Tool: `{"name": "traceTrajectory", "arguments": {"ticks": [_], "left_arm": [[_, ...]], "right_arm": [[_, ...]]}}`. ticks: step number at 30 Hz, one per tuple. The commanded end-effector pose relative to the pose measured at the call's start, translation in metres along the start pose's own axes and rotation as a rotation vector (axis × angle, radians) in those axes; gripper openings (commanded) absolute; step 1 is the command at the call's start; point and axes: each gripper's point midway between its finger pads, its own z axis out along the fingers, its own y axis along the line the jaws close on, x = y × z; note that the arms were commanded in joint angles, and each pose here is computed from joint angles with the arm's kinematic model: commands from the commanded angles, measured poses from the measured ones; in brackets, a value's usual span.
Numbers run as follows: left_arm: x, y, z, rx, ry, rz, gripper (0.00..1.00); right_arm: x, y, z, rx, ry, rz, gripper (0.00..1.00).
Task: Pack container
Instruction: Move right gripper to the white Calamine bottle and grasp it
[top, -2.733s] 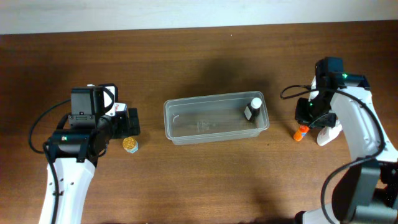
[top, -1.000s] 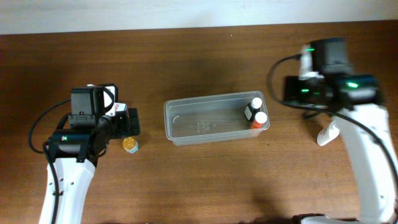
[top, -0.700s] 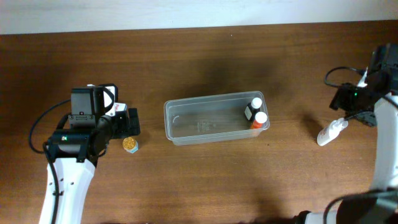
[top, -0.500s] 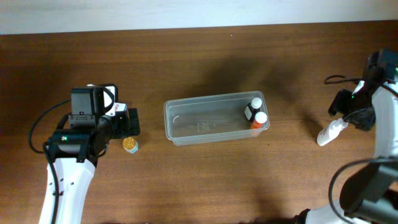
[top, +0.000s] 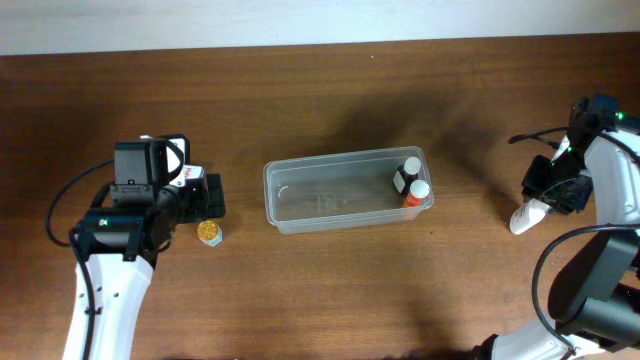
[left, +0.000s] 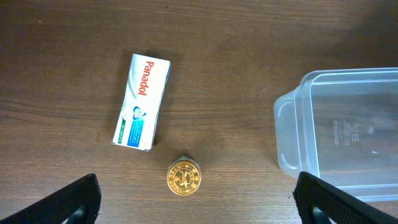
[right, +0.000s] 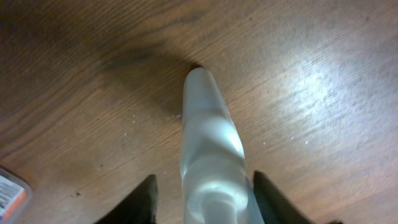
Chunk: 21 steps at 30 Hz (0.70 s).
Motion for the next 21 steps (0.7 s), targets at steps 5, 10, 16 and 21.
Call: {"name": "traceTrajectory", "arguments": {"ticks": [5,10,16,21], "left_arm": [[-0.007,-0.004,-0.005,0.015,-0.019,-0.002,1.00],[-0.007,-0.004,-0.005,0.015,-0.020,-0.002,1.00],[-0.007,-0.004,-0.005,0.015,-0.020,-0.002,1.00],[-0.007,-0.004,-0.005,0.015,-0.019,-0.002,1.00]], "right_arm": [[-0.002,-0.001,0.001,-0.004,-0.010,0.003,0.33],[-0.005,0.000,0.000,-0.005,-0.021,0.001,0.25],[-0.005,0.012,-0.029,-0.025,-0.091,-0.042,0.20],[0.006,0.047,-0.095,-0.066,-0.238,-0.203,0.20]]}}
